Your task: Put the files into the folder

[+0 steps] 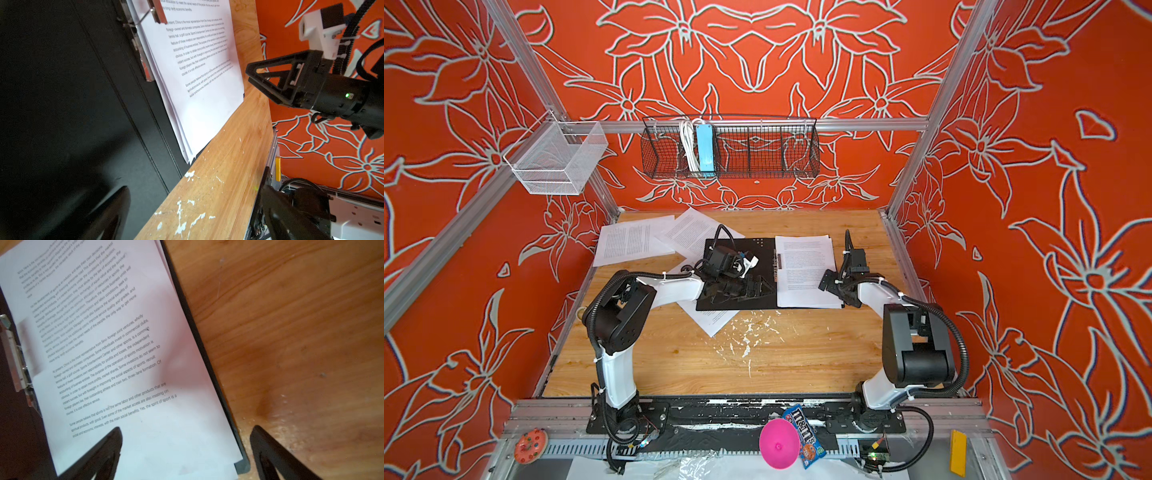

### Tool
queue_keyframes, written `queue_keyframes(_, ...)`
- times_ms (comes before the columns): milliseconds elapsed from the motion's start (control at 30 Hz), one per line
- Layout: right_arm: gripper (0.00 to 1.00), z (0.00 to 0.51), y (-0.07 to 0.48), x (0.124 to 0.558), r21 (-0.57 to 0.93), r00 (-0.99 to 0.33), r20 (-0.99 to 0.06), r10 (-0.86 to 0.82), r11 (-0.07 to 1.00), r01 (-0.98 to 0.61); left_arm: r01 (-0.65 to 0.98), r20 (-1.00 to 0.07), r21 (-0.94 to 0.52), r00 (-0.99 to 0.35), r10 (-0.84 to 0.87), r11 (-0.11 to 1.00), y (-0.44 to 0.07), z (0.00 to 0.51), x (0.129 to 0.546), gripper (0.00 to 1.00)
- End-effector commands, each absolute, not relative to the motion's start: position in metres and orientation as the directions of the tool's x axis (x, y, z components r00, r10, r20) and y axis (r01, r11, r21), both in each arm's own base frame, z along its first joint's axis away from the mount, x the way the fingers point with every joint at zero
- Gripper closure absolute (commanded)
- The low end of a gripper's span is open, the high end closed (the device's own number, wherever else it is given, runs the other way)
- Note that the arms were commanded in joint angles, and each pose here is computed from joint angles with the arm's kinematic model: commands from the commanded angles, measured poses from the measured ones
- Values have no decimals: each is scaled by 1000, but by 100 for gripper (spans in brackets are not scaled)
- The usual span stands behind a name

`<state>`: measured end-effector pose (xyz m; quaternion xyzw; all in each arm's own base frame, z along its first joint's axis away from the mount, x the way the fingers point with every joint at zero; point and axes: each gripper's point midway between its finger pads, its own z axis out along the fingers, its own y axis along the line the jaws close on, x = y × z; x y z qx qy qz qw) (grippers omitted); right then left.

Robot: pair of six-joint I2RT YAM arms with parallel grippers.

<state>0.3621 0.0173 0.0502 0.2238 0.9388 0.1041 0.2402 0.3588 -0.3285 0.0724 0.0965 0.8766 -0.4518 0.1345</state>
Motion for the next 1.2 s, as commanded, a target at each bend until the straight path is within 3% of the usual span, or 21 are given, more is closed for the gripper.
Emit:
queue_keyframes(0,3,61,24,366,350,-769,-435,468,875,334,271,-294,-748,-954,64,606,-325,53,358,2)
queue_keyframes(1167,4,34,40,348,387,-830,-346,438,872,299,266,-268,-728,-959,95,632,-328,35,354,2)
